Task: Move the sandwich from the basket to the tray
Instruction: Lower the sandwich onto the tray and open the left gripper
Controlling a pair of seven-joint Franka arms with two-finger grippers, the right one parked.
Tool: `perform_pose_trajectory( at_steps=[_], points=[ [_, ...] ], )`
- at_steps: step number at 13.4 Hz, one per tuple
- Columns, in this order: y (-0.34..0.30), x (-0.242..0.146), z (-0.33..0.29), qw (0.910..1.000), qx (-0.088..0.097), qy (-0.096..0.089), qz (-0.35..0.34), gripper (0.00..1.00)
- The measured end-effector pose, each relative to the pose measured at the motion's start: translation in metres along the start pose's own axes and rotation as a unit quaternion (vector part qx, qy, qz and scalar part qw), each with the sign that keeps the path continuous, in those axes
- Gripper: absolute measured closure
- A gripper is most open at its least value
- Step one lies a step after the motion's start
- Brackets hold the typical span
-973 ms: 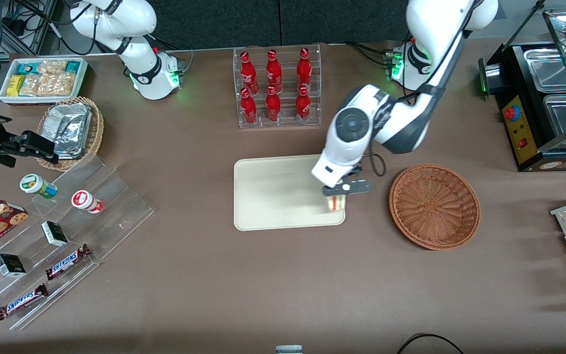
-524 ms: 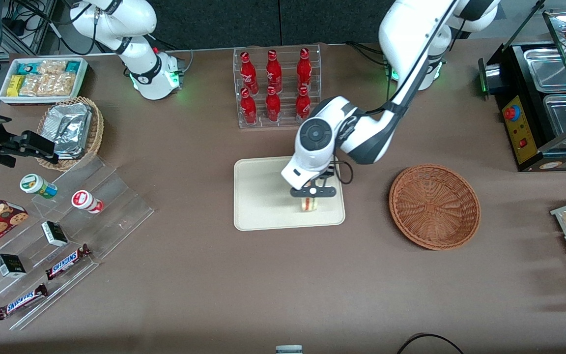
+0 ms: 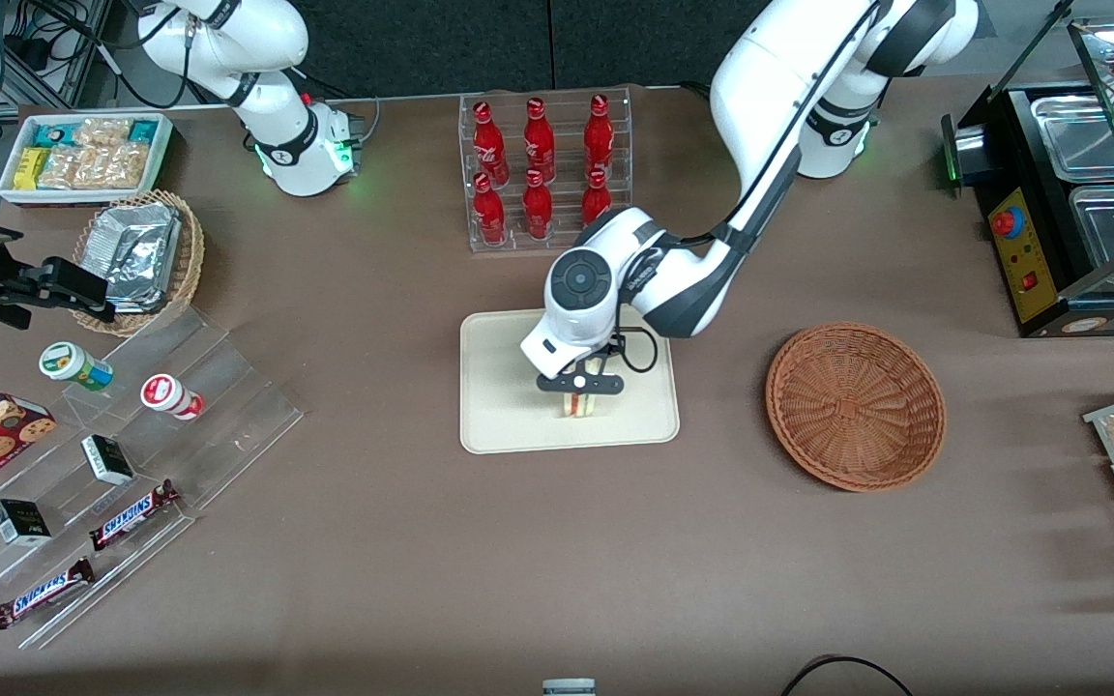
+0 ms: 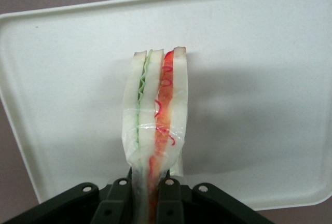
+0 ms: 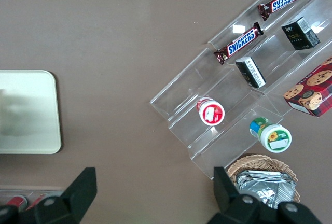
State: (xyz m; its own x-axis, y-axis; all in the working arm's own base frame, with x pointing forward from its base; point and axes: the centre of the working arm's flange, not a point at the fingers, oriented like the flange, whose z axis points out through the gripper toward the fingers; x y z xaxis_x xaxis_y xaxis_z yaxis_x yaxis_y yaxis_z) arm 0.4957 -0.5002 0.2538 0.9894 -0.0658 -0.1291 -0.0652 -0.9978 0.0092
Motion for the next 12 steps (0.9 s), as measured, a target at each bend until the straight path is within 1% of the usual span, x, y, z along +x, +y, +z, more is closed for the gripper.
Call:
perform_pose_trajectory(
  at_steps=[4,6,7,8,10,12],
  points=[
    [0.008,-0.002,0.016,1.0,0.006,-0.005,0.003,0.85],
    [0.007,-0.001,0.021,0.9999,0.016,0.0,0.0,0.85],
    [0.006,0.0,0.022,0.9998,0.018,0.001,-0.001,0.85],
    [0.006,0.0,0.022,0.9998,0.019,0.001,-0.002,0.8],
    [0.006,0.0,0.022,0.9998,0.019,0.001,-0.002,0.61],
    [0.006,0.0,0.022,0.9998,0.019,0.002,-0.002,0.4]
  ],
)
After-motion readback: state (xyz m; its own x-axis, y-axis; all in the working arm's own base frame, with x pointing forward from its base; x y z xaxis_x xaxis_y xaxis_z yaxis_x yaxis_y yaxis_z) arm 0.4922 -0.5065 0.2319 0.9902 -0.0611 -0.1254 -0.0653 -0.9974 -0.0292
